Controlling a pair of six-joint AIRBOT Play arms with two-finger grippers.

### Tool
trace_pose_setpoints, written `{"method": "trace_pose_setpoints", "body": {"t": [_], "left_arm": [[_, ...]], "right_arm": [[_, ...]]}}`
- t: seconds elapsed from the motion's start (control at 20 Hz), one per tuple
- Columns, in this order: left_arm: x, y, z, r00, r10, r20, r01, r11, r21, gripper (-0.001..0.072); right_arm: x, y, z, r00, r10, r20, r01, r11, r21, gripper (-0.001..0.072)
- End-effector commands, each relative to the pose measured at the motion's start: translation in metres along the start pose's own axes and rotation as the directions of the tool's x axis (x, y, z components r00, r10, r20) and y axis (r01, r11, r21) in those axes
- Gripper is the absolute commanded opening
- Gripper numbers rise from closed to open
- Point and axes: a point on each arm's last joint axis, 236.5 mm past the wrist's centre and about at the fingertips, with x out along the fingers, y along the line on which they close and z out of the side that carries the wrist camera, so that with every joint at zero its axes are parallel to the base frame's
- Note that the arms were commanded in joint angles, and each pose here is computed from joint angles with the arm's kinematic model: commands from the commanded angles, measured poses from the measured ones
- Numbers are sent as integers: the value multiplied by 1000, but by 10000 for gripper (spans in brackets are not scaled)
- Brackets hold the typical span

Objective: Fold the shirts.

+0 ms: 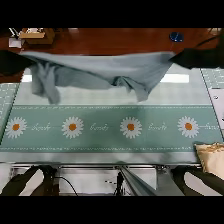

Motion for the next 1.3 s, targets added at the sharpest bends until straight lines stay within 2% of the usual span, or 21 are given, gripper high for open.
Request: {"method": "trace_pose_setpoints", "body": {"t": [0.0, 0.2, 0.3, 0.5, 0.75, 0.95, 1.05, 1.15, 1.25], "left_arm": [[-46, -8, 37, 990, 75, 115, -76, 997, 1, 20], [-75, -78, 52, 979, -69, 192, 49, 993, 107, 20], [-90, -103, 42, 979, -80, 188, 49, 985, 164, 19], [-111, -144, 1, 988, -83, 134, 58, 981, 187, 20], [-133, -170, -52, 996, -7, 84, -2, 995, 103, 19], [-148, -197, -78, 994, -3, 108, 2, 1000, 4, 19], [-149, -197, -93, 997, 19, 71, -19, 1000, -6, 18], [-146, -178, -97, 995, 77, 57, -74, 996, -53, 18], [-130, -150, -108, 994, 105, -3, -105, 989, -103, 18]], "right_arm": [[-86, 48, 47, 970, -28, 242, 63, 988, -138, 30], [-155, 107, 62, 921, 18, 388, 67, 977, -204, 30], [-184, 132, 61, 896, 41, 443, 65, 973, -221, 30], [-230, 162, 44, 864, 36, 502, 100, 965, -241, 30], [-277, 160, 13, 849, -127, 513, 266, 941, -207, 30], [-315, 165, -6, 828, -224, 514, 352, 921, -165, 30], [-314, 145, -27, 845, -319, 429, 407, 904, -131, 30], [-293, 104, -76, 883, -451, 133, 467, 873, -142, 30], [-270, 88, -76, 893, -446, 54, 449, 879, -162, 30]]}}
